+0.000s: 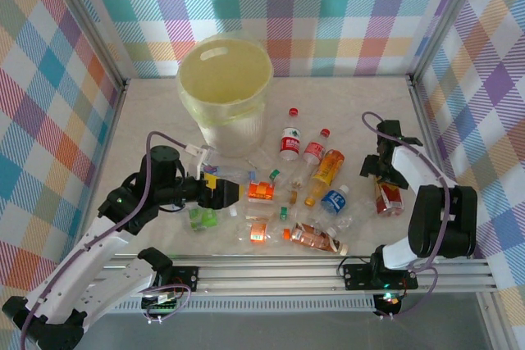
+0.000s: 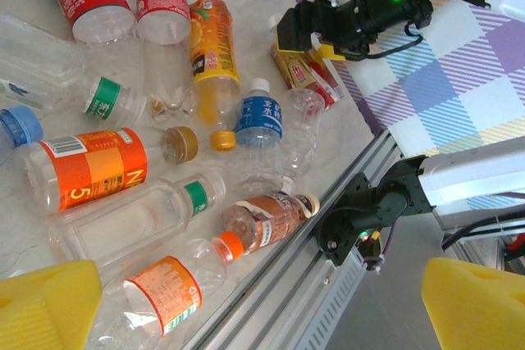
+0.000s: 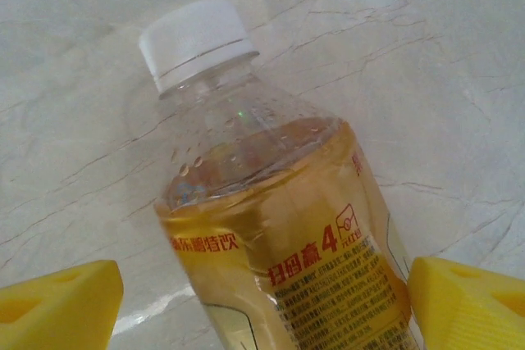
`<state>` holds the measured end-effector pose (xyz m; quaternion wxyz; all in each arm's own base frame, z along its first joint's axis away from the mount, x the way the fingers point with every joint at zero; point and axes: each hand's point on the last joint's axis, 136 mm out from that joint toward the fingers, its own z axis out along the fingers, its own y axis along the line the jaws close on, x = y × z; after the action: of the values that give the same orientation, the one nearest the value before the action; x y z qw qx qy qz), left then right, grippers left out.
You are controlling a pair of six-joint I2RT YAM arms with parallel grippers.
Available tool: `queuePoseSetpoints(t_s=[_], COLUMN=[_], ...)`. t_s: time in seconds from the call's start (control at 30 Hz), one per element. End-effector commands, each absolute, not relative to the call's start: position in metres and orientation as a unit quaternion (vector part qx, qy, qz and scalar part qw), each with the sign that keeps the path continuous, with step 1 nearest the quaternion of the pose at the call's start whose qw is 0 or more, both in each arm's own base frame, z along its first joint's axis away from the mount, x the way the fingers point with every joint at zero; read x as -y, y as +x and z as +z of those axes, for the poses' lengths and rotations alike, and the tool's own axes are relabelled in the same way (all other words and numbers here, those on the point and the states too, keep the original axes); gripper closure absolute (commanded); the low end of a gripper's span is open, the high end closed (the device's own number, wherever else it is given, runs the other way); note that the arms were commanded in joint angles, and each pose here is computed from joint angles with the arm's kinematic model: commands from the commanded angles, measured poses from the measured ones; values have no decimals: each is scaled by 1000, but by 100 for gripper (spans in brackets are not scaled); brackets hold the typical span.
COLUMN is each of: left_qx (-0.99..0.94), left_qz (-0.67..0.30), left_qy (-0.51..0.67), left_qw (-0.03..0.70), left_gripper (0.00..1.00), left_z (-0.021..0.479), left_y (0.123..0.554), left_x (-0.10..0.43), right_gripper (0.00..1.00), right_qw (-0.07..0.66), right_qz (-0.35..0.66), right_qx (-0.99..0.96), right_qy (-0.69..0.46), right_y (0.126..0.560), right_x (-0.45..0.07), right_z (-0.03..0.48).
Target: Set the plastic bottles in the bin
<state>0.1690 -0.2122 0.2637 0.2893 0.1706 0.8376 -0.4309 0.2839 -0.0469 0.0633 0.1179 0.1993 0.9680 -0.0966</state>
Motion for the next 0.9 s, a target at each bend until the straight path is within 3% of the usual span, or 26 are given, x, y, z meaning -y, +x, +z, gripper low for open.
queuePoseSetpoints(t_s=[0.0, 0.23, 0.5, 0.67, 0.87], left_qx=[-835, -837, -838, -840, -842], left_qz=[-429, -424, -417, -412, -407], left_qy=[188, 188, 188, 189, 189], left_qw=[289, 291, 297, 297, 299], left_gripper=[0, 0, 0, 0, 0], left_z=[264, 260, 259, 257, 256], left_y=[164, 166, 169, 170, 173], left_x=[213, 213, 212, 211, 211], right_gripper=[10, 12, 27, 38, 40], right_qw=[105, 100, 120, 158, 199], right_qz=[-116, -140, -151, -155, -156], right_qx=[-968, -965, -962, -958, -955], right_qy=[197, 196, 192, 185, 154], right_y=[284, 288, 301, 323, 366], right_x=[53, 61, 66, 69, 71], right_z=[58, 52, 53, 60, 71])
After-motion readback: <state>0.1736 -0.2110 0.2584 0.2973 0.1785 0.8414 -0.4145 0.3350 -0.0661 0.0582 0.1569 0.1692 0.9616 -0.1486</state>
